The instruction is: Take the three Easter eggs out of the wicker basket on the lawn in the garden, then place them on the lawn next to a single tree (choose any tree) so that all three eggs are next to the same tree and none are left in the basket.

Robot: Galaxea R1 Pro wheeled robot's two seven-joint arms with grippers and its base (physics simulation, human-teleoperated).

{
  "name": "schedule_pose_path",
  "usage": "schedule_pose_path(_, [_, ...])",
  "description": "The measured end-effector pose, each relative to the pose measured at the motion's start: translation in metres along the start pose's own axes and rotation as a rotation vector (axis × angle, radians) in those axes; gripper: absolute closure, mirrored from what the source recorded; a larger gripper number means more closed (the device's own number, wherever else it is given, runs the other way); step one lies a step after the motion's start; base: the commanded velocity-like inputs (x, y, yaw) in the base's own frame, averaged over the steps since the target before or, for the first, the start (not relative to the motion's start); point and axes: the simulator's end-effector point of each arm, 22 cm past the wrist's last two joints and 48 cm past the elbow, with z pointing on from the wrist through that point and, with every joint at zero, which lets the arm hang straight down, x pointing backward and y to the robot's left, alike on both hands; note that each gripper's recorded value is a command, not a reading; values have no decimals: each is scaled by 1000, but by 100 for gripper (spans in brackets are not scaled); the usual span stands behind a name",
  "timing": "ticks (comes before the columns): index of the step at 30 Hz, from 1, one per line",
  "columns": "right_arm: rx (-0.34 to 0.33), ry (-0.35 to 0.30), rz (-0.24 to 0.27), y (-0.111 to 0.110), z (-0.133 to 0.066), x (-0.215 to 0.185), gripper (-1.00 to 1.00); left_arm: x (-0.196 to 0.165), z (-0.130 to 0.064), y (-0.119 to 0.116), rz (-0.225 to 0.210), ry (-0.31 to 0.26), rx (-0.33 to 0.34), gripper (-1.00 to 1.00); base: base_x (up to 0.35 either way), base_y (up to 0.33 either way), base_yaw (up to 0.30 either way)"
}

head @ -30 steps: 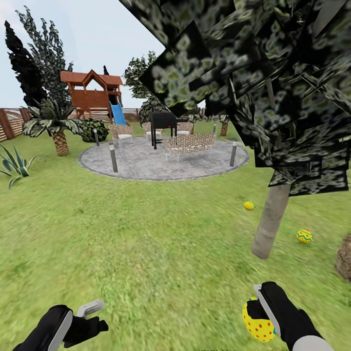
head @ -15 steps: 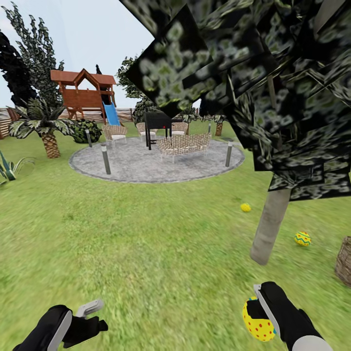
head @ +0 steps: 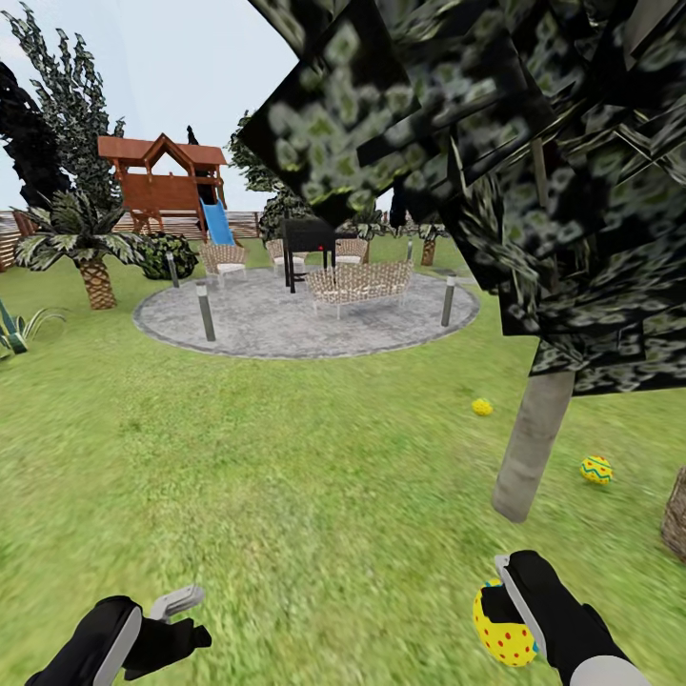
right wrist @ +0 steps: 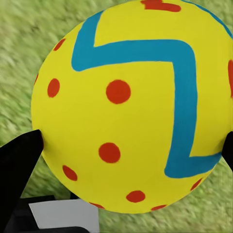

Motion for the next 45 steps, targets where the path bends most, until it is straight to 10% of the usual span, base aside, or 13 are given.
schedule_pose_path(45, [0, -3, 1, 11, 70, 19, 100, 14, 69, 18, -7, -5, 3, -100, 0, 0, 0])
